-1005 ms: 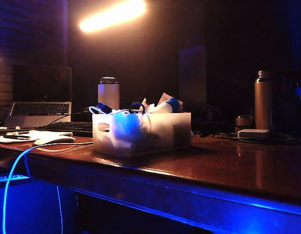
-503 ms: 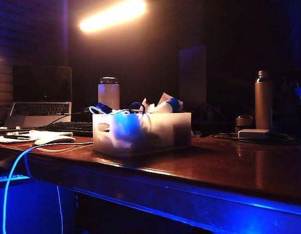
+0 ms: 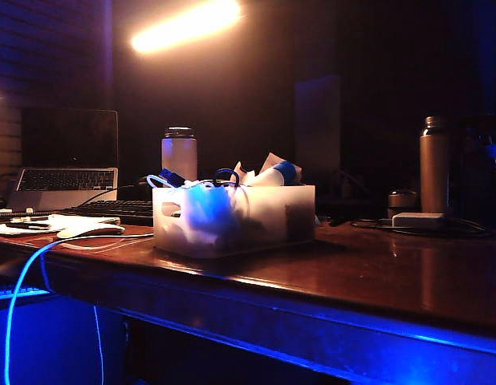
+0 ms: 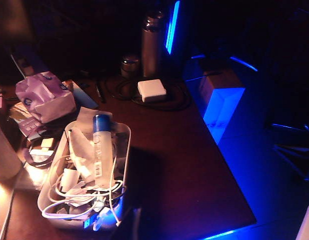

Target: Pick up the liquid glue and place it into the translucent box.

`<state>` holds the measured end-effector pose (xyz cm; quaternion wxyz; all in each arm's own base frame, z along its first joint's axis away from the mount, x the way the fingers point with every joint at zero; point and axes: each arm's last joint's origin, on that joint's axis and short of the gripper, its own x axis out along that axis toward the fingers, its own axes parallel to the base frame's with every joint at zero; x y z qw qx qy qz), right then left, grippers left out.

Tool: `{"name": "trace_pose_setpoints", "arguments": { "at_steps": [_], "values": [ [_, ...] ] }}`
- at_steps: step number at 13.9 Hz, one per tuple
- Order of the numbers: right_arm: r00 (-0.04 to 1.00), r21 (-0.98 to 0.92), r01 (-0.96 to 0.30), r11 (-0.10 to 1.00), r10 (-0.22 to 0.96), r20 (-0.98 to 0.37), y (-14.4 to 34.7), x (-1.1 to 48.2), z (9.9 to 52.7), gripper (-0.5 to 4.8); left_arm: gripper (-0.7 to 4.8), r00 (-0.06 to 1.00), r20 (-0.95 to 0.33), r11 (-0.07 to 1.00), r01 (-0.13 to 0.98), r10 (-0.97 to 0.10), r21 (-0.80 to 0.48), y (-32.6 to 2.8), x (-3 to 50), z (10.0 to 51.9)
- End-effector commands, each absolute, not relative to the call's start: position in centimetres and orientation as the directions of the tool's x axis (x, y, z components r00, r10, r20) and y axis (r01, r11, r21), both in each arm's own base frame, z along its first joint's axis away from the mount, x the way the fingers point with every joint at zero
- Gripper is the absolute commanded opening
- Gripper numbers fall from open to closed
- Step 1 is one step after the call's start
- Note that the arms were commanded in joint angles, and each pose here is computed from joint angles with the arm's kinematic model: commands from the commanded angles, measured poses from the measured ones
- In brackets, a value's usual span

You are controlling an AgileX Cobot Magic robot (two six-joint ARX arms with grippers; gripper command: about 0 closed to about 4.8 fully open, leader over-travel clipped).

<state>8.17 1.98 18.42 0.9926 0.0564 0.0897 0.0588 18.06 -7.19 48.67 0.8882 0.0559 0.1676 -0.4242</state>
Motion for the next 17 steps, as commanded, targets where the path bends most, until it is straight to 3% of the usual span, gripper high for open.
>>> {"name": "trace_pose_setpoints", "arguments": {
  "at_steps": [1,15,17],
  "values": [
    [0.972,0.113,-0.073,0.991,0.096,-0.214,2.0,8.6,16.4,-0.01,-0.05,0.585,-0.330,0.630,0.776,-0.741,-0.038,-7.2,17.9,48.9],
    [0.963,0.106,-0.076,0.991,0.101,-0.250,2.1,8.8,15.2,-0.01,-0.05,0.587,-0.331,0.632,0.774,-0.739,-0.037,-7.2,18.0,48.9],
    [0.963,0.106,-0.076,0.991,0.101,-0.250,2.1,8.8,15.2,-0.01,-0.05,0.659,-0.317,0.688,0.725,-0.682,0.029,-7.0,18.3,49.2]
  ]
}}
